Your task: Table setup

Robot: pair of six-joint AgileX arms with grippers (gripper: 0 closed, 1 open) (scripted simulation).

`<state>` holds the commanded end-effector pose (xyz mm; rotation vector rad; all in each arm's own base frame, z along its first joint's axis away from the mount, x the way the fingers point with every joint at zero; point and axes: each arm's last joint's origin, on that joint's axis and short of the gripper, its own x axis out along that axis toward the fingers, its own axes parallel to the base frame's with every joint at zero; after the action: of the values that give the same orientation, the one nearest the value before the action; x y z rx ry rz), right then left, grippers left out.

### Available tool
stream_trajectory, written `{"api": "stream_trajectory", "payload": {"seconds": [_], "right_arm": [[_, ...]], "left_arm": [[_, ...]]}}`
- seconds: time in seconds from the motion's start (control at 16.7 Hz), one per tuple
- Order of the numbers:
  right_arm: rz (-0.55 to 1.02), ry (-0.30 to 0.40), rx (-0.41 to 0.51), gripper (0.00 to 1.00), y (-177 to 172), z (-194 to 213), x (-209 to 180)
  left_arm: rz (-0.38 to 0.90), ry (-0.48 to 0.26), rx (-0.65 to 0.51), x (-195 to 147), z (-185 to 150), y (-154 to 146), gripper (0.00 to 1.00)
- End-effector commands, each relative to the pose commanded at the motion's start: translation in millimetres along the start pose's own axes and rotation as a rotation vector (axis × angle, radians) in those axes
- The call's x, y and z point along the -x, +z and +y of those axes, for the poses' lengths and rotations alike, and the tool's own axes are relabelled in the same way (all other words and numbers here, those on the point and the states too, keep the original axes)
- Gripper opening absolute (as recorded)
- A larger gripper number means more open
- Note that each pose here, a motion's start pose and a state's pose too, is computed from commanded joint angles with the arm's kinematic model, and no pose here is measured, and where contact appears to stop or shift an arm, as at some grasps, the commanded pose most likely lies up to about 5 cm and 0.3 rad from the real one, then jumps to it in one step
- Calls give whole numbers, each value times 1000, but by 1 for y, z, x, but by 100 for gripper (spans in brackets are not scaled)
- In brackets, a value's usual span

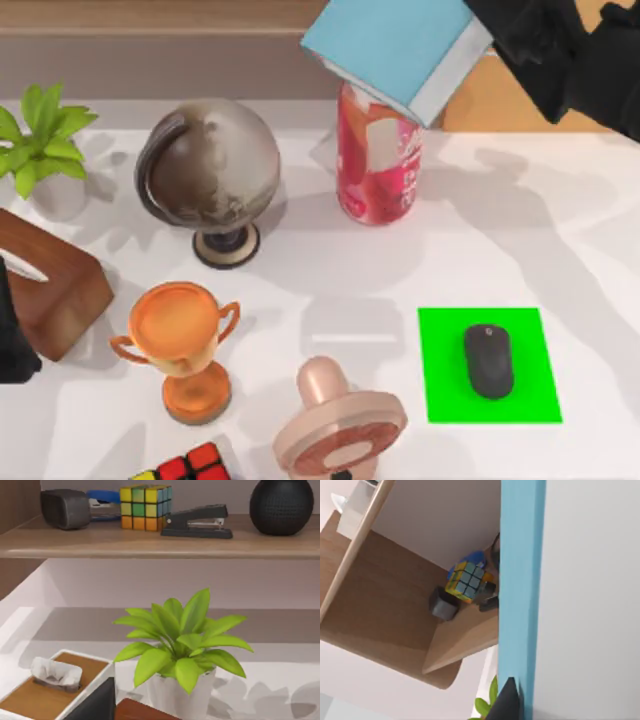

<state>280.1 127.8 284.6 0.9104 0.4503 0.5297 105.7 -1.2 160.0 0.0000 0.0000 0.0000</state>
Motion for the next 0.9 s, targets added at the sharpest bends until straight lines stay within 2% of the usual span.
{"api": "stream_trajectory", "payload": {"seconds": [0.18, 0.54, 0.72, 0.9], "right_arm": [[-62, -46, -174, 0, 29, -39, 25], [-248, -276, -546, 0, 69, -159, 68], [-384, -318, -648, 0, 95, -203, 92], [-520, -317, -680, 0, 125, -235, 113]], "left_arm": [[0, 0, 0, 0, 0, 0, 100], [0, 0, 0, 0, 0, 0, 100], [0, 0, 0, 0, 0, 0, 100], [0, 0, 0, 0, 0, 0, 100]]}}
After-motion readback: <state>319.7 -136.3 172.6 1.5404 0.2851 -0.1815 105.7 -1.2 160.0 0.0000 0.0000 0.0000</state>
